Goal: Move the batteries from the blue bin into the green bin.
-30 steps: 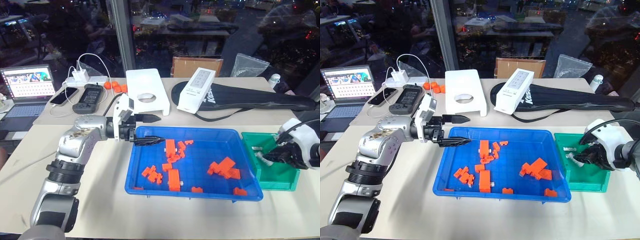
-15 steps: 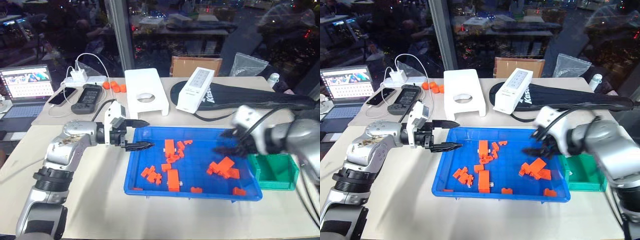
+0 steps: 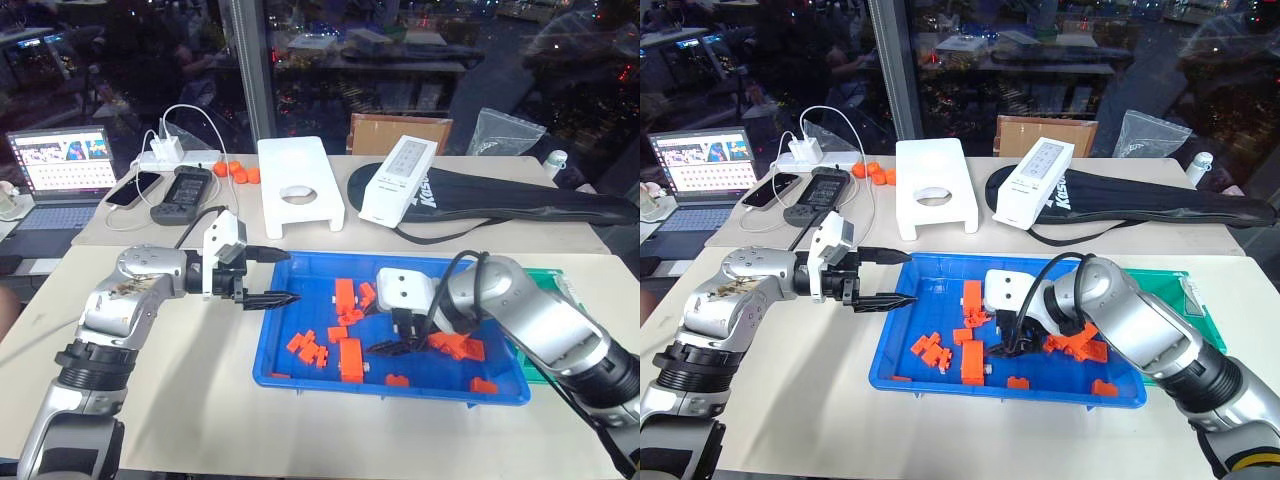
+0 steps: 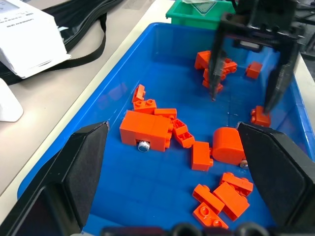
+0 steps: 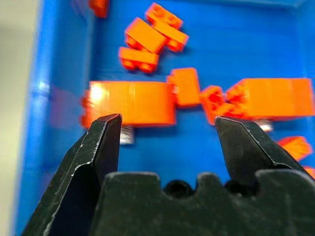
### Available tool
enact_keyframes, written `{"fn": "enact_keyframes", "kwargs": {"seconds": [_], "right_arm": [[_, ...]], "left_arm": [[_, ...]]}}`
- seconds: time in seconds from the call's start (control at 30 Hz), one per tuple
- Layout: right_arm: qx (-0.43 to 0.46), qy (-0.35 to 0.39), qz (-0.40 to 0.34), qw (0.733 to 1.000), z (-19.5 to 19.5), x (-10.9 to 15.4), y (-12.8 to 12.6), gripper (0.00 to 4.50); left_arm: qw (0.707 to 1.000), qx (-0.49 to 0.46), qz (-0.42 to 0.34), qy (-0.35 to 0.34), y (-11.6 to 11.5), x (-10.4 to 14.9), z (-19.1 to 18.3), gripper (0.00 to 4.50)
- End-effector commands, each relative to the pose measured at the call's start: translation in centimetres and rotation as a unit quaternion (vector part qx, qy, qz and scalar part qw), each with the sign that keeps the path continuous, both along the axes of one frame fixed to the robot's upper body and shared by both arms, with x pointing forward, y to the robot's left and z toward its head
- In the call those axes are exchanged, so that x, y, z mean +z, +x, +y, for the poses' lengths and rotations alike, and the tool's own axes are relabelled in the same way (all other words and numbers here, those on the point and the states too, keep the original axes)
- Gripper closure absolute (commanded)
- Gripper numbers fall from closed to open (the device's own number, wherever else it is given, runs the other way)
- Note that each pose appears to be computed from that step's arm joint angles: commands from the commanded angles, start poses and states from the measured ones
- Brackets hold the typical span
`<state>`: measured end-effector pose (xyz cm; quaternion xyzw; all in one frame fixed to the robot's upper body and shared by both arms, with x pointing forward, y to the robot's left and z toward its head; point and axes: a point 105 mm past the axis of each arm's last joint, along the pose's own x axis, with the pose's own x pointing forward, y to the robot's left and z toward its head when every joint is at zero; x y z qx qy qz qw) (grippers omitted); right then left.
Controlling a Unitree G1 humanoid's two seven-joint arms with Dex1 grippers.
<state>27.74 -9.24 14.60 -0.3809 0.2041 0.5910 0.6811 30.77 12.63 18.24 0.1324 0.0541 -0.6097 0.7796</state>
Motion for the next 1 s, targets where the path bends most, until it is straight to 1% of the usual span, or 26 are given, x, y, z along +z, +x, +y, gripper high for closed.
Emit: {"fn": "enact_keyframes", "kwargs": {"seconds": [0.03,0.13,0.23,0.37,0.43,0.5,0.57,0.67,0.77,1.0], "right_arm": [[0.018,0.028,-0.014,0.999,0.9,1.7,0.8,1.0],[0.035,0.019,-0.014,0.999,1.0,1.4,0.7,1.0],[0.035,0.03,-0.014,0.999,1.6,1.5,0.9,1.0],[-0.001,0.044,0.024,0.999,2.1,1.2,1.0,1.0],[-0.001,0.049,0.032,0.998,2.7,1.1,0.8,1.0],[0.008,0.05,0.049,0.997,3.3,0.5,0.1,1.0],[-0.005,0.049,0.06,0.997,3.9,-0.2,0.1,1.0],[-0.046,0.043,0.064,0.996,4.3,-1.4,0.8,1.0],[-0.042,0.02,0.078,0.996,4.3,-2.8,-0.1,1.0],[-0.061,-0.018,0.073,0.995,2.5,-3.6,-0.5,1.0]], "left_arm": [[0.999,0.005,-0.034,0.008,-0.4,1.0,0.4,0.0],[0.999,0.01,-0.033,0.009,-0.5,1.0,0.6,0.0],[0.999,0.011,-0.033,0.011,-0.5,1.0,0.5,0.0],[0.999,0.016,-0.032,0.014,-0.5,0.9,0.7,0.0],[0.999,0.015,-0.027,0.018,-0.6,0.8,0.7,0.0],[0.999,0.015,-0.024,0.024,-0.6,0.5,0.8,0.0],[0.999,0.016,-0.024,0.029,-0.5,0.4,0.8,0.0],[0.999,0.02,-0.023,0.033,-0.4,0.4,0.9,0.0],[0.999,0.016,-0.019,0.038,-0.5,0.3,1.0,0.0],[0.999,0.013,-0.02,0.042,-0.5,0.4,1.0,0.0]]}}
